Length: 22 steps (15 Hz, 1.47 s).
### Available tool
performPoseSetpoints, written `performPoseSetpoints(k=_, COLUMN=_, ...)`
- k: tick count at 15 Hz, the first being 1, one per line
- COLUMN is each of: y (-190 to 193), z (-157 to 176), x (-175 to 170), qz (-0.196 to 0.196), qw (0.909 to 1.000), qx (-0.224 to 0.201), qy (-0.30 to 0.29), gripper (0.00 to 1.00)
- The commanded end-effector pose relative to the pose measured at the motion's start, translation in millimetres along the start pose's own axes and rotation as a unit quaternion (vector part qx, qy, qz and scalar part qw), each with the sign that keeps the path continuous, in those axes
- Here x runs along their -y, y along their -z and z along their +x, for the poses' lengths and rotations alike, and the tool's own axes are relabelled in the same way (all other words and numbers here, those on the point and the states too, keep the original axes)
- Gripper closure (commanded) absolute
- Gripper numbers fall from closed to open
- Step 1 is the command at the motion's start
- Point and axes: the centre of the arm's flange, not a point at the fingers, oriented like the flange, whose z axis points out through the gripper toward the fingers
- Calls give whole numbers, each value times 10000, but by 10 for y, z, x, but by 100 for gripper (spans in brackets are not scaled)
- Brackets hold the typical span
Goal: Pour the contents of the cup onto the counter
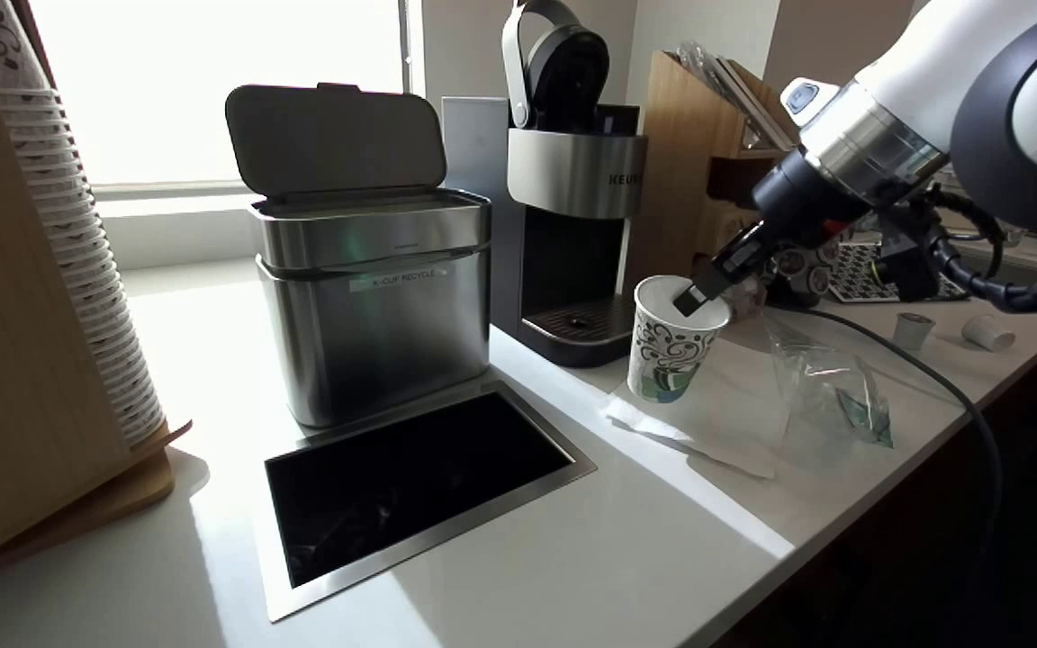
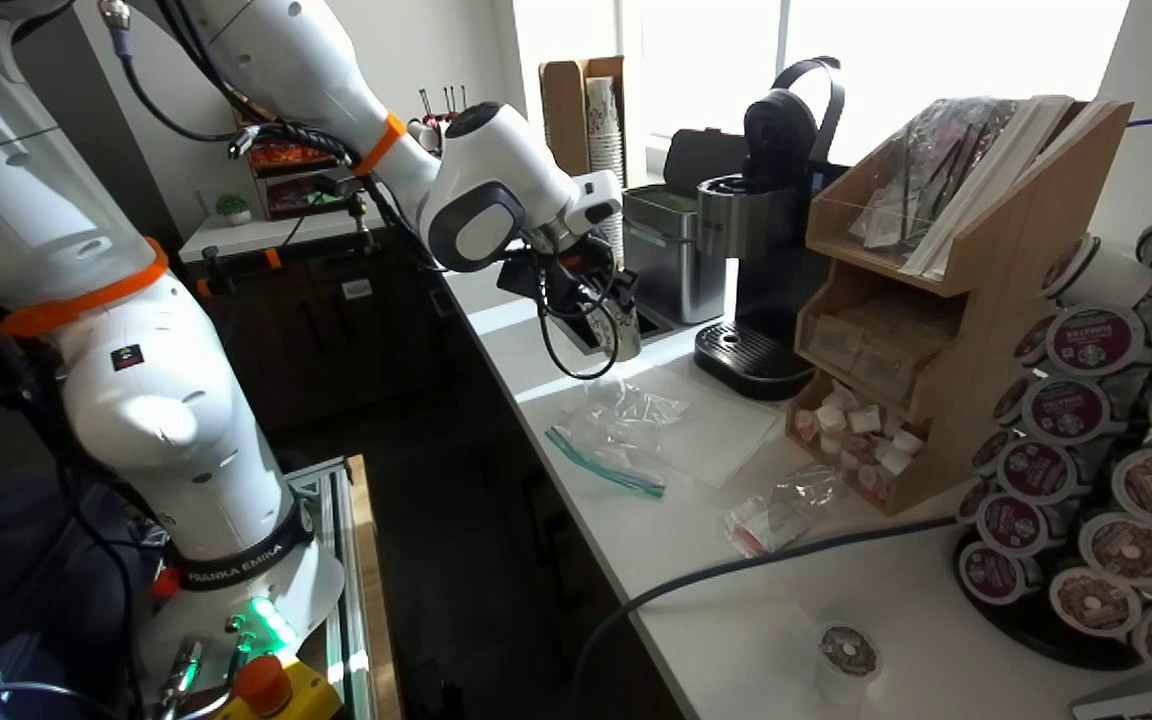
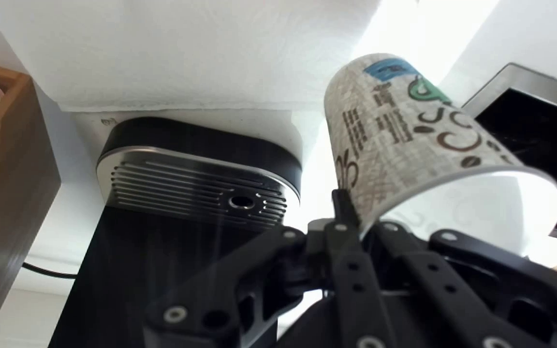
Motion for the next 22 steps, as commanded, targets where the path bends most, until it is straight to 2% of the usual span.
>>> performPoseSetpoints(k=1, y=-5, z=-229, x=-59, qz=157, qw=9998, qx=-32, qy=-77, gripper=99)
performPoseSetpoints(k=11, y=-130, z=-407, x=-131, qz=258, qw=9976, qx=565, qy=-310, gripper=99)
performPoseSetpoints(k=12, y=-137, z=-410, x=-132, qz=285, qw=9973, qx=607, qy=-296, gripper=96)
performPoseSetpoints(k=13, y=-135, z=-407, x=-130, qz=291, qw=9971, qx=644, qy=-295, gripper=71)
performPoseSetpoints(k=15, y=-150, z=-407, x=-137, qz=307, qw=9966, qx=711, qy=-292, gripper=68)
performPoseSetpoints(k=22, y=-40, z=-334, x=-131, qz=249, qw=9975, qx=617, qy=-245, gripper=15)
